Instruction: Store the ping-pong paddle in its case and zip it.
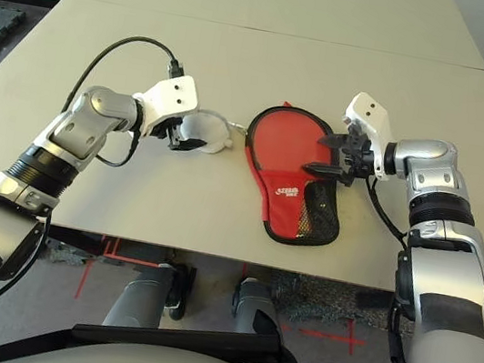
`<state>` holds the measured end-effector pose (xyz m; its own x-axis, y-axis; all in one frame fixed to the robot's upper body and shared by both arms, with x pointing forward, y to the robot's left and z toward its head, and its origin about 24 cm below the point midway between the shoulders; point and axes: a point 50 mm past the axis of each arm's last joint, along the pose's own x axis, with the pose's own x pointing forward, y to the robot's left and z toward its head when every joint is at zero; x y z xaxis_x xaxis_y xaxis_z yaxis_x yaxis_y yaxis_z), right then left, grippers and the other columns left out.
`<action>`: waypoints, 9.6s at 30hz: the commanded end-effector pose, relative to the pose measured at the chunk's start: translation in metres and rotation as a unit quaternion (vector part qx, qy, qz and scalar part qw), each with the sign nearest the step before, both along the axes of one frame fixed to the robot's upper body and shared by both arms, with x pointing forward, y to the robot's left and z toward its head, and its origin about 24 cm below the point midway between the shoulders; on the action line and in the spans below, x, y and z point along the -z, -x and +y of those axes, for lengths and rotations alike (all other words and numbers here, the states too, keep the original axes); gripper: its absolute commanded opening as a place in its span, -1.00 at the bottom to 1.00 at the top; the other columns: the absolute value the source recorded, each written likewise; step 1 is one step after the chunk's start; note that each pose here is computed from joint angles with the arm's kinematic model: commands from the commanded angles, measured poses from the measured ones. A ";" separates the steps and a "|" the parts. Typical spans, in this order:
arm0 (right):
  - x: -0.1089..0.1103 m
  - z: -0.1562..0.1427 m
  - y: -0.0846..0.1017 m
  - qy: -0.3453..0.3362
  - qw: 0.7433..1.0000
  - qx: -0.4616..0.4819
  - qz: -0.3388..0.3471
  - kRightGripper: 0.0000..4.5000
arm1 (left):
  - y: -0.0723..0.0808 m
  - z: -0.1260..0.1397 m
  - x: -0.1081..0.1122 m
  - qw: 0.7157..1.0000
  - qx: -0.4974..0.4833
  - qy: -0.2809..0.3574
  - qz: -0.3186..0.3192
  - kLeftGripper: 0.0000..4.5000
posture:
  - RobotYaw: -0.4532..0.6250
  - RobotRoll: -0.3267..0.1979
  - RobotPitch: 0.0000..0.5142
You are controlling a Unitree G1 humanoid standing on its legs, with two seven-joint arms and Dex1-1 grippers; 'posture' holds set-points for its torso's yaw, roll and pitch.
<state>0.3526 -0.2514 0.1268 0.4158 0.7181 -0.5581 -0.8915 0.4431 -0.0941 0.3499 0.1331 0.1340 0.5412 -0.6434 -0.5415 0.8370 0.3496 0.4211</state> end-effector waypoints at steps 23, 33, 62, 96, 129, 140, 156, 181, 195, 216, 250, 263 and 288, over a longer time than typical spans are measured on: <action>0.027 -0.003 0.010 0.017 0.999 0.009 0.045 1.00 | -0.023 0.008 -0.017 0.998 -0.056 -0.023 -0.017 -0.86 | -0.08 0.25 -0.23; 0.031 -0.001 0.013 0.016 0.999 0.005 0.047 1.00 | -0.061 -0.012 -0.038 0.989 -0.126 -0.012 -0.070 -0.87 | -0.13 0.25 -0.17; 0.038 0.001 0.029 0.009 0.998 0.012 0.058 1.00 | -0.075 -0.082 -0.088 0.956 -0.176 0.034 -0.231 -0.87 | -0.34 0.25 -0.05; 0.047 0.002 0.036 0.003 0.998 0.033 0.053 1.00 | -0.039 -0.179 -0.100 0.968 -0.036 0.194 -0.157 0.59 | -0.39 0.25 -0.12; 0.046 0.007 0.025 0.005 0.999 0.038 0.038 1.00 | -0.066 -0.094 -0.066 0.980 -0.104 0.099 -0.139 0.98 | -0.31 0.25 -0.15; 0.046 0.004 0.027 0.009 0.999 0.039 0.037 1.00 | -0.063 -0.095 -0.039 0.980 -0.138 0.121 -0.071 0.98 | -0.32 0.25 -0.15; 0.047 0.002 0.029 0.013 0.998 0.043 0.034 1.00 | -0.051 -0.114 -0.018 0.982 -0.127 0.139 0.030 0.98 | -0.36 0.25 -0.16; 0.048 0.002 0.031 0.013 0.998 0.051 0.026 1.00 | -0.062 -0.081 -0.042 0.984 -0.097 0.145 -0.028 0.98 | -0.34 0.25 -0.17; 0.046 0.003 0.024 0.014 0.998 0.056 0.018 1.00 | -0.019 -0.074 -0.031 0.984 0.090 0.154 -0.001 0.98 | -0.29 0.25 -0.18; 0.030 -0.006 0.018 0.019 0.998 0.064 0.003 1.00 | 0.006 -0.103 0.031 0.991 0.049 0.115 0.056 0.98 | -0.31 0.25 -0.24; -0.009 -0.025 0.002 -0.023 0.993 0.109 -0.026 1.00 | 0.010 -0.106 0.040 0.992 0.049 0.096 0.062 0.98 | -0.30 0.25 -0.28; -0.029 -0.032 0.000 -0.048 0.992 0.113 -0.036 1.00 | 0.011 -0.108 0.042 0.992 0.051 0.096 0.064 0.98 | -0.28 0.25 -0.27; -0.053 0.019 -0.033 -0.018 0.993 0.057 -0.107 1.00 | 0.012 -0.108 0.043 0.992 0.046 0.097 0.065 0.98 | -0.25 0.25 -0.28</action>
